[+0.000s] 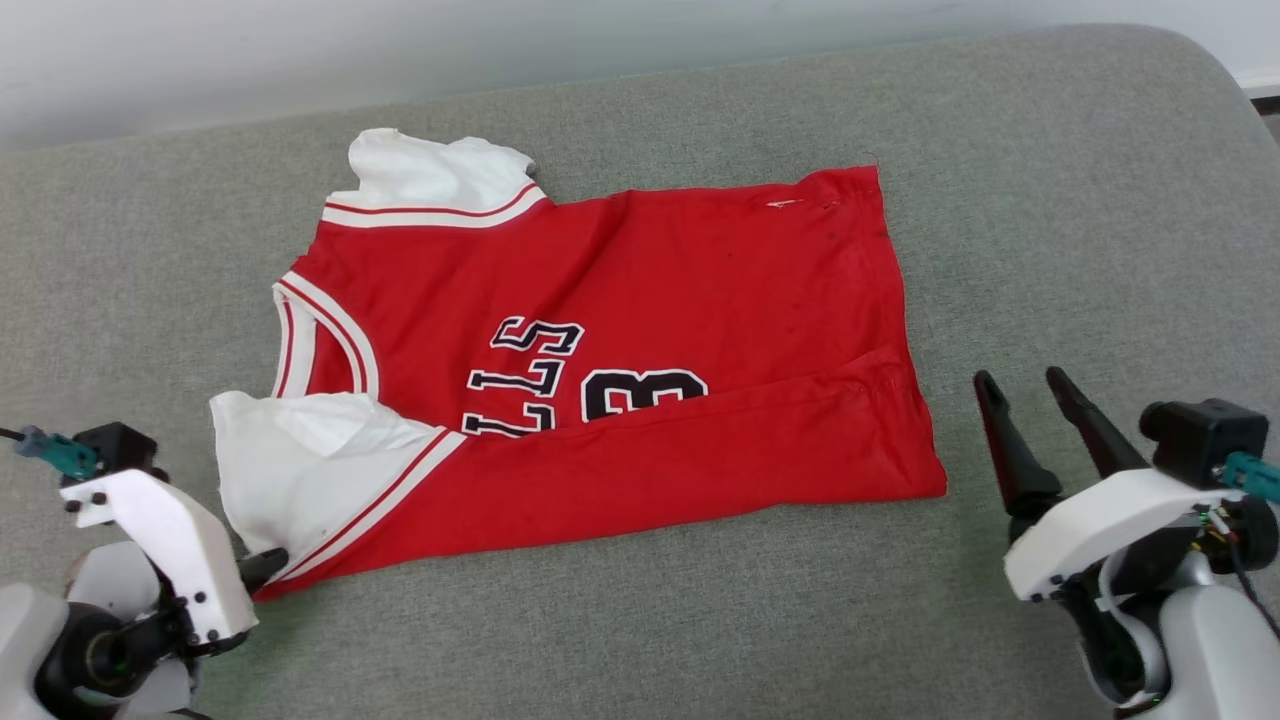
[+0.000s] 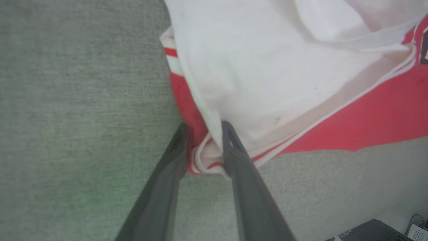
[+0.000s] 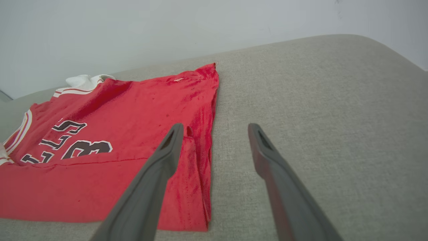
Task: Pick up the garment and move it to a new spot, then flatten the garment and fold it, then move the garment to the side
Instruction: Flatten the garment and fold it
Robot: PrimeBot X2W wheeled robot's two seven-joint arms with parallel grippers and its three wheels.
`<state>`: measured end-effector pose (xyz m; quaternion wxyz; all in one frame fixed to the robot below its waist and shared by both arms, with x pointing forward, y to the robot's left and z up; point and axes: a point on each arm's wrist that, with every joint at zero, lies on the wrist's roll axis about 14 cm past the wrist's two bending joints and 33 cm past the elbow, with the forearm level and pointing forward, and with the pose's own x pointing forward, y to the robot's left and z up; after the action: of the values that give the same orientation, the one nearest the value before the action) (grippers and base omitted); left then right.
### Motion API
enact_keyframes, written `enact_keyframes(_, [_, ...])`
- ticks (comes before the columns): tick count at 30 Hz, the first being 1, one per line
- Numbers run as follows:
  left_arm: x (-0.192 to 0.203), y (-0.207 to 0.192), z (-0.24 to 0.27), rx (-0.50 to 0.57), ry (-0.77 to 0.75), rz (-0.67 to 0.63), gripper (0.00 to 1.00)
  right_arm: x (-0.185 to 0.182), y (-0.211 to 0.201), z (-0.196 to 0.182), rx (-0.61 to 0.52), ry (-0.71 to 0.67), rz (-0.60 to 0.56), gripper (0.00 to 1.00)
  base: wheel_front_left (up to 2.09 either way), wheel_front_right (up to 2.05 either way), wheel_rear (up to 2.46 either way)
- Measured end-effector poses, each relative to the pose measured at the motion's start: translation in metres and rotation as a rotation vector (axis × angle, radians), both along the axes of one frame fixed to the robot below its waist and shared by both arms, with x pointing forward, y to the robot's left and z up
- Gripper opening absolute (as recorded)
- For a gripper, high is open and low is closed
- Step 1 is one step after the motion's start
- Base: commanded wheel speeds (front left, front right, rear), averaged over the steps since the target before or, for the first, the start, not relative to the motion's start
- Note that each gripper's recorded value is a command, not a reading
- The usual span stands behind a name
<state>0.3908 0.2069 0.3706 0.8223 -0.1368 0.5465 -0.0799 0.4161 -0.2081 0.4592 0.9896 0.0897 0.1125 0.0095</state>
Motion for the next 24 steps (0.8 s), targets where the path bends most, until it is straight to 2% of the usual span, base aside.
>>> enact_keyframes(6, [0.003, -0.010, 0.005, -0.044, -0.057, -0.009, 0.00, -0.009, -0.020, -0.021, 0.030, 0.185, -0.020, 1.00, 0.00, 0.00, 0.00])
enact_keyframes(13, [0.023, -0.012, 0.031, -0.042, -0.220, -0.023, 0.00, -0.023, -0.003, -0.052, 0.033, 0.492, 0.100, 1.00, 0.00, 0.00, 0.00])
enact_keyframes(18, [0.029, -0.013, 0.040, -0.040, -0.271, -0.031, 0.00, -0.009, 0.021, -0.055, 0.021, 0.557, 0.187, 1.00, 0.00, 0.00, 0.00])
enact_keyframes(24, [0.027, -0.011, 0.039, -0.035, -0.280, -0.030, 0.00, -0.005, 0.033, -0.084, 0.017, 0.681, 0.223, 1.00, 0.00, 0.00, 0.00])
